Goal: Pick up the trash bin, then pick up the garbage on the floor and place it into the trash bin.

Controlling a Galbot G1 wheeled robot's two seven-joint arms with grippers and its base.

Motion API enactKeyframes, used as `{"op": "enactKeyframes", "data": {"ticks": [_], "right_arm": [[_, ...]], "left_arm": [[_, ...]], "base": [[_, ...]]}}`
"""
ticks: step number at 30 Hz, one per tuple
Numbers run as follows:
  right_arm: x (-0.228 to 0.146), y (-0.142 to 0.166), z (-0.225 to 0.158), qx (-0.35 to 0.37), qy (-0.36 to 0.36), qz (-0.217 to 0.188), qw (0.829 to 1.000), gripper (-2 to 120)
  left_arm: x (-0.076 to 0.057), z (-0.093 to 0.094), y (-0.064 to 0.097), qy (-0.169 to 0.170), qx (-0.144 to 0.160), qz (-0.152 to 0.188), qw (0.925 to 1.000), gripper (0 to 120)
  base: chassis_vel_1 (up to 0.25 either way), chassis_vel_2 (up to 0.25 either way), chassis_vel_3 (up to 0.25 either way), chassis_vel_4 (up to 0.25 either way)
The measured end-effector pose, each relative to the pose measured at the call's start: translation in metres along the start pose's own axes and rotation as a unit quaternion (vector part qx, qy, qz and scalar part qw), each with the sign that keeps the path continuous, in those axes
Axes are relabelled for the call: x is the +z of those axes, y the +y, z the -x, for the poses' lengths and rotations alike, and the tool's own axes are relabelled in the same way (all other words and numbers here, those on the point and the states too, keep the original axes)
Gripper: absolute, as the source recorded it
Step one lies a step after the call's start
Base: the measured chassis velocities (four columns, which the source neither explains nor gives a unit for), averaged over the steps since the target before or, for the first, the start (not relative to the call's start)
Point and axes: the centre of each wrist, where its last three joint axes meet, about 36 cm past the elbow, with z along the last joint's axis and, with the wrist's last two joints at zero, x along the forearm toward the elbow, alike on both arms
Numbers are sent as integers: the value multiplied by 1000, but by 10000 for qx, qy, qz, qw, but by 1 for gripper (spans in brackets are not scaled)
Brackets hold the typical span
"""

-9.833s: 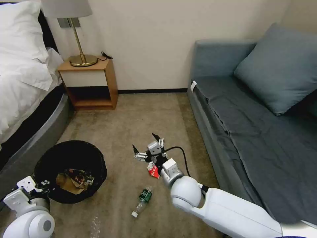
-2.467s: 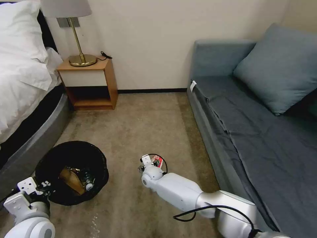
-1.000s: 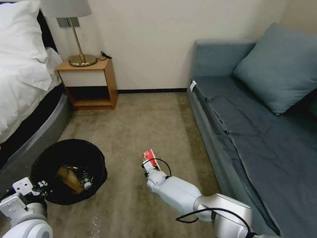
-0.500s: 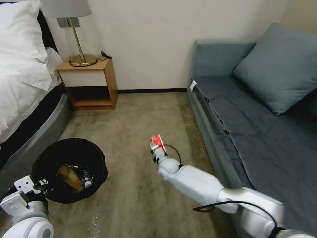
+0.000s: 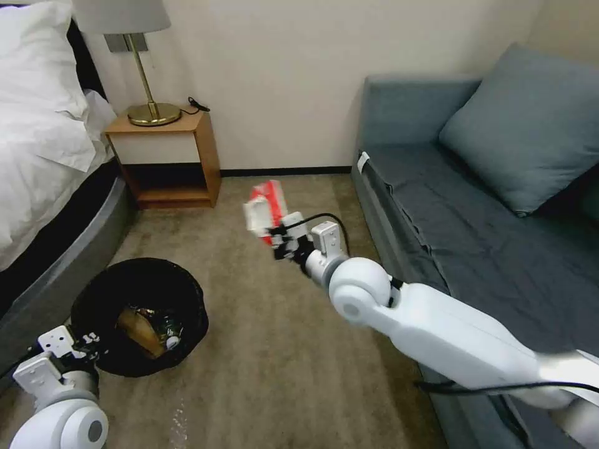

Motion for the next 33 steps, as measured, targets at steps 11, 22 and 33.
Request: {"op": "enactKeyframes", "data": {"ticks": [11,22,33], "right_arm": [[40,83,58,-809,766,130,9937,0],[104,97,91,-485,1328,-364,9893,0],[105,91,87,-353,1269,-520,9899,30]], "left_arm": [[-5,-7,-9,-20,170,-82,9998,2],[-10,-17,-16,-25,336,-208,9992,2],[-6,-16,-21,36,378,-212,9991,2]], "base": [[0,0,0,0],[0,0,0,0],[0,0,0,0]]}}
